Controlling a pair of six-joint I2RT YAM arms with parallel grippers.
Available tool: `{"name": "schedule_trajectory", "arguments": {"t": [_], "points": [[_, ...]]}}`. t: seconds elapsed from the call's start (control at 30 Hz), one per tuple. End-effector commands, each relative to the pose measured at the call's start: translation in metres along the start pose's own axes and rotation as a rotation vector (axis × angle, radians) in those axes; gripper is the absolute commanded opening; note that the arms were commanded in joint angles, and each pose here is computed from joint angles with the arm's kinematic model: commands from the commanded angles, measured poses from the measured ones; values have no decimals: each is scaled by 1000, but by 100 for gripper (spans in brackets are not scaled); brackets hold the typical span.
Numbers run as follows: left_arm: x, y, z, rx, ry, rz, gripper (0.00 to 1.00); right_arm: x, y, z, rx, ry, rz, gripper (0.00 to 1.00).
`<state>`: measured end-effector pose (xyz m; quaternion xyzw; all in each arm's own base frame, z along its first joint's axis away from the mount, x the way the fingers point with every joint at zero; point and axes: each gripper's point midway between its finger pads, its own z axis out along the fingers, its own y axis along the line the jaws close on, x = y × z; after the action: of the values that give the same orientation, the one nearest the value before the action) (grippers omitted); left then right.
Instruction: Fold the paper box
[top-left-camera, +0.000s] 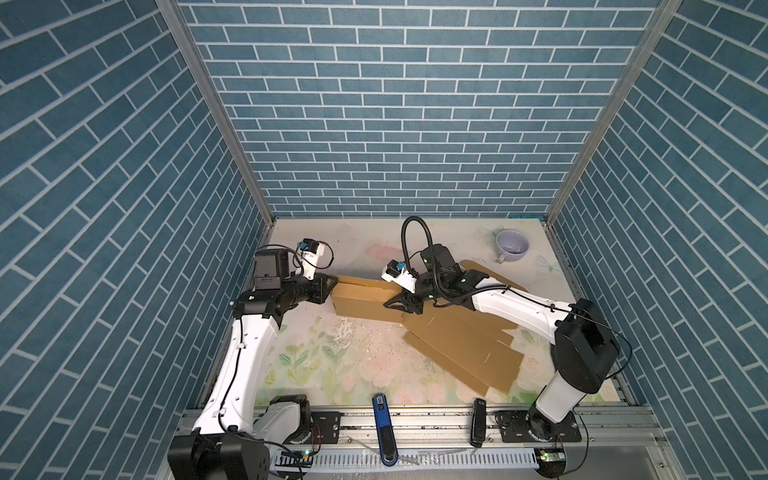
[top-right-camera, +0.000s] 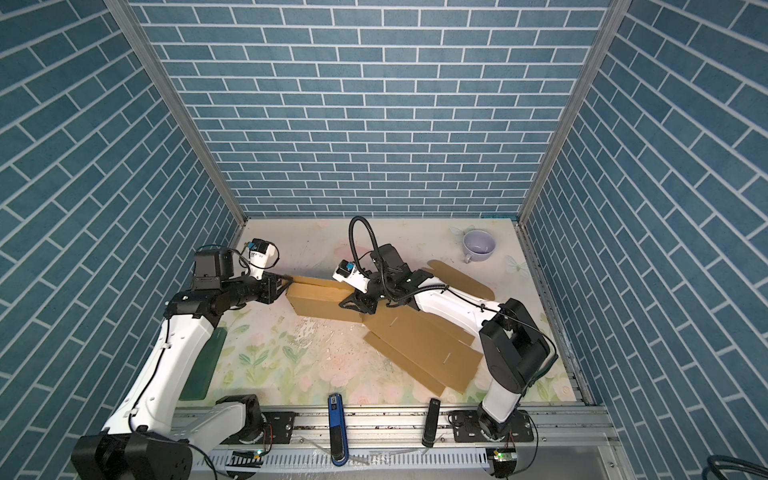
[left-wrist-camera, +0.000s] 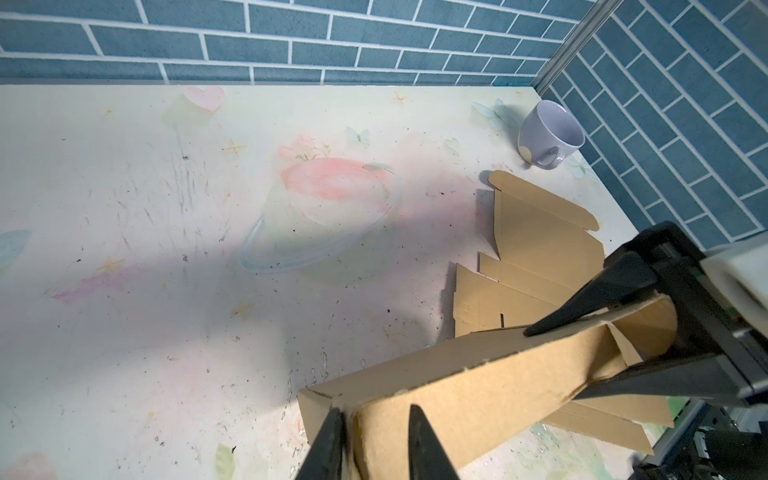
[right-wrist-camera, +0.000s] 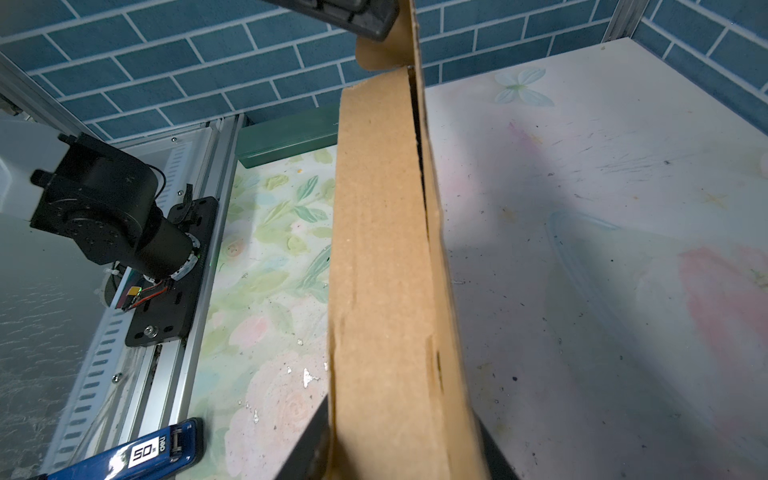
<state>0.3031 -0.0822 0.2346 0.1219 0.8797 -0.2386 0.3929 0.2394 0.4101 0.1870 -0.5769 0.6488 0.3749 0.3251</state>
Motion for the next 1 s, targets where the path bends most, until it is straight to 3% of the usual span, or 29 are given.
{"name": "schedule_trajectory", "arguments": {"t": [0.0,0.67,0.97], "points": [[6,-8,3,35,10,-13,26,-18,6,-9,-4,-53,-49,15],[15,-5,11,-88,9,5,8,-15,6,-9,1,-59,-47,14],[24,1,10,-164,12,-1,5,-16,6,-9,-11,-72,-46,14]]}}
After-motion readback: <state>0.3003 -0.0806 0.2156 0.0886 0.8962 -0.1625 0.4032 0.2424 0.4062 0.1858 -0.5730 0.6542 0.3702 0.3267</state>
